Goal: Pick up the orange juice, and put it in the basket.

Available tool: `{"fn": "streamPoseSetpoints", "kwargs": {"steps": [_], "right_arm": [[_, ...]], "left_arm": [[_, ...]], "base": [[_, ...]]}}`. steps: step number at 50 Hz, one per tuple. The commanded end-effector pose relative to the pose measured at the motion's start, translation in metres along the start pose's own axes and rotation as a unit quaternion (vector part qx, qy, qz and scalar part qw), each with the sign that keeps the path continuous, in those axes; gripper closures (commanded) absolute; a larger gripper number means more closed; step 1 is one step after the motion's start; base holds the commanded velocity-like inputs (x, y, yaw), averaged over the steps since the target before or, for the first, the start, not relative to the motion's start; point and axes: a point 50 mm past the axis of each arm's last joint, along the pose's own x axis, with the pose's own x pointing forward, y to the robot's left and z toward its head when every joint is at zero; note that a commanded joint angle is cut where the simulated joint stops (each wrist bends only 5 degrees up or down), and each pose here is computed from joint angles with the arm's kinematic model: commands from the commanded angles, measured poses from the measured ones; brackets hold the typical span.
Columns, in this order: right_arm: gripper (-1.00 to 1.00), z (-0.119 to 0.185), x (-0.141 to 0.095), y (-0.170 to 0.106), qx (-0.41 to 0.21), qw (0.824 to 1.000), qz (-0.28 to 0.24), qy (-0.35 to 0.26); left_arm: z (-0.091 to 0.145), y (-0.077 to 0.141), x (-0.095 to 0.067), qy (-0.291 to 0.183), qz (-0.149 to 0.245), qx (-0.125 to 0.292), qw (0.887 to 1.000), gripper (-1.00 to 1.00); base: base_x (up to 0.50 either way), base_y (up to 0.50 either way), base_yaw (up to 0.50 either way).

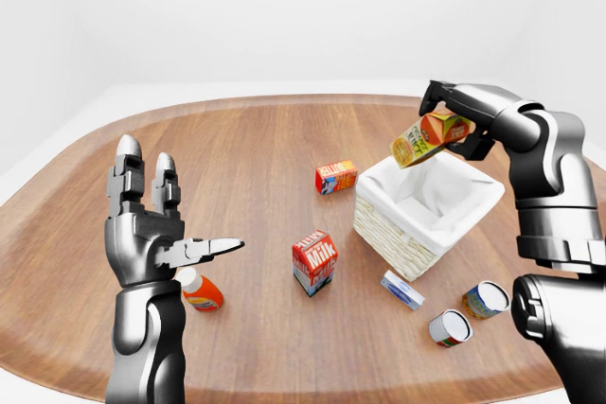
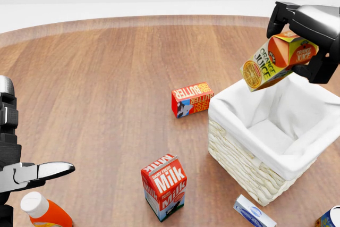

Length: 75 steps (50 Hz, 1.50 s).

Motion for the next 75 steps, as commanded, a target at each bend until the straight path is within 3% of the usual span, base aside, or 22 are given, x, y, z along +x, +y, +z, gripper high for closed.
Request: {"fn": "streamPoseSetpoints", "kwargs": {"steps": [1, 18, 41, 59, 75], "right_arm": [[1.0, -0.005, 0.0, 0.008, 0.002, 1.0, 0.009, 0.009], [1.0, -0.014, 0.01, 0.033, -0.017, 0.996, 0.068, 0.047], [1.0, -0.024, 0.018, 0.042, -0.05, 0.989, 0.11, 0.091], [1.0, -0.02, 0.035, 0.044, -0.077, 0.989, 0.075, 0.105], [1.0, -0.011, 0.044, 0.061, -0.091, 0.988, 0.083, 0.098]], "left_arm": [[0.0, 0.0, 0.0, 0.0, 0.0, 0.0, 1.0, -1.0], [0.0, 0.0, 0.0, 0.0, 0.0, 0.0, 1.0, -1.0], [0.0, 0.0, 0.0, 0.0, 0.0, 0.0, 1.0, -1.0], [0.0, 0.0, 0.0, 0.0, 0.0, 0.0, 1.0, -1.0], [0.0, 0.0, 0.0, 0.0, 0.0, 0.0, 1.0, -1.0]], "base": [[0.0, 0.0, 0.0], [0.0, 0.0, 0.0], [0.0, 0.0, 0.0], [0.0, 0.0, 0.0], [0.0, 0.0, 0.0]]}}
